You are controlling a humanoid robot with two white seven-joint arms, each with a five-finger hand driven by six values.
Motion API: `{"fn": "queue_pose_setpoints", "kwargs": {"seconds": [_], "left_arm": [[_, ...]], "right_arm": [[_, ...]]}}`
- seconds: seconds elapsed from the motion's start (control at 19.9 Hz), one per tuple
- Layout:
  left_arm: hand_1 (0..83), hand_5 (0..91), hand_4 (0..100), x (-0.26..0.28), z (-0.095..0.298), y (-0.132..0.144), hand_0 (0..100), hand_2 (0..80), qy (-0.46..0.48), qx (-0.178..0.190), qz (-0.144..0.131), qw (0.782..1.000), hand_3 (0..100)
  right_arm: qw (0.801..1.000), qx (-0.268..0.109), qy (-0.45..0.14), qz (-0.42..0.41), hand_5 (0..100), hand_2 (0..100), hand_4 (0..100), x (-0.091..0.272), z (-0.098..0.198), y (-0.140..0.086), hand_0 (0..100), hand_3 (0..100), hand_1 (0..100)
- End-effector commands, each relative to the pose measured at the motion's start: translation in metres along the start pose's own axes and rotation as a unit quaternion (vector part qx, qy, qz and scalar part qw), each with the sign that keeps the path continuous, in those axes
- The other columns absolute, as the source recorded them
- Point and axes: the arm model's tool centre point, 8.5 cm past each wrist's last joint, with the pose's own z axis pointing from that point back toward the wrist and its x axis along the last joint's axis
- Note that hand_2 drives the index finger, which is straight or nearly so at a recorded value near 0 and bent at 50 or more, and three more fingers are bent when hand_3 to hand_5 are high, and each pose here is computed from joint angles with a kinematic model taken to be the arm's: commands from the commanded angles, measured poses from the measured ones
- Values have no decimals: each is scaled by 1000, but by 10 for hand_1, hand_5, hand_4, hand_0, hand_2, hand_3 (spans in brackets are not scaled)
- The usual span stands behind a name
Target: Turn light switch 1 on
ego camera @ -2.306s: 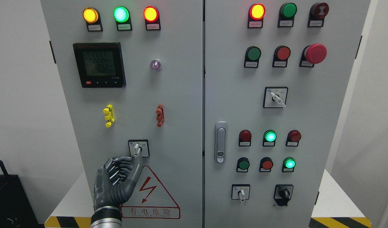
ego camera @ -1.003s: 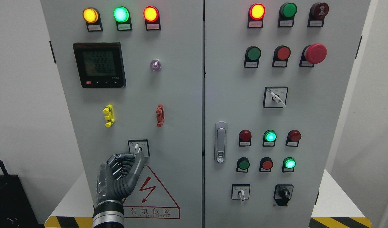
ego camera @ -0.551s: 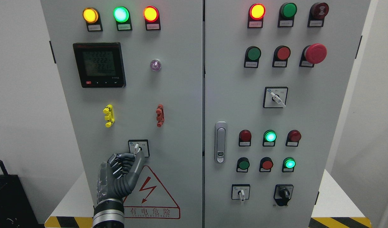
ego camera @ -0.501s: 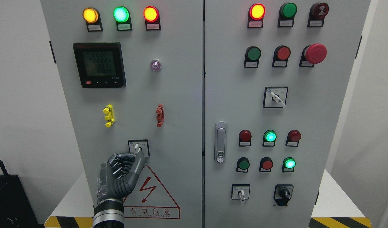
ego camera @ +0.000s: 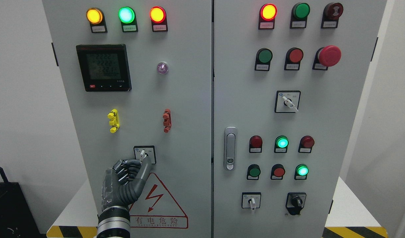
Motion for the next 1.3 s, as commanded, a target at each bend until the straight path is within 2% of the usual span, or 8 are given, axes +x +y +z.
{"fn": "queue_pose_setpoints", "kwargs": {"seconds": [0.0, 0.8, 1.25], "left_arm": [[648, 703, 831, 1, -1, 0, 232, 555, 0, 0, 0, 1000, 771], [635, 713, 838, 3, -2, 1, 235, 571, -3, 4, -4, 1000, 787], [632, 717, 843, 3, -2, -1, 270, 578, -2, 5, -11, 1000, 791]], "right_arm": [[1000, -1, 0, 0, 0, 0, 0, 0, 0, 0, 303, 0, 0], [1000, -1, 0, 0, 0, 0, 0, 0, 0, 0, 304, 0, 0], [1000, 0, 0, 0, 0, 0, 0, 0, 0, 0, 304, 0, 0]]}}
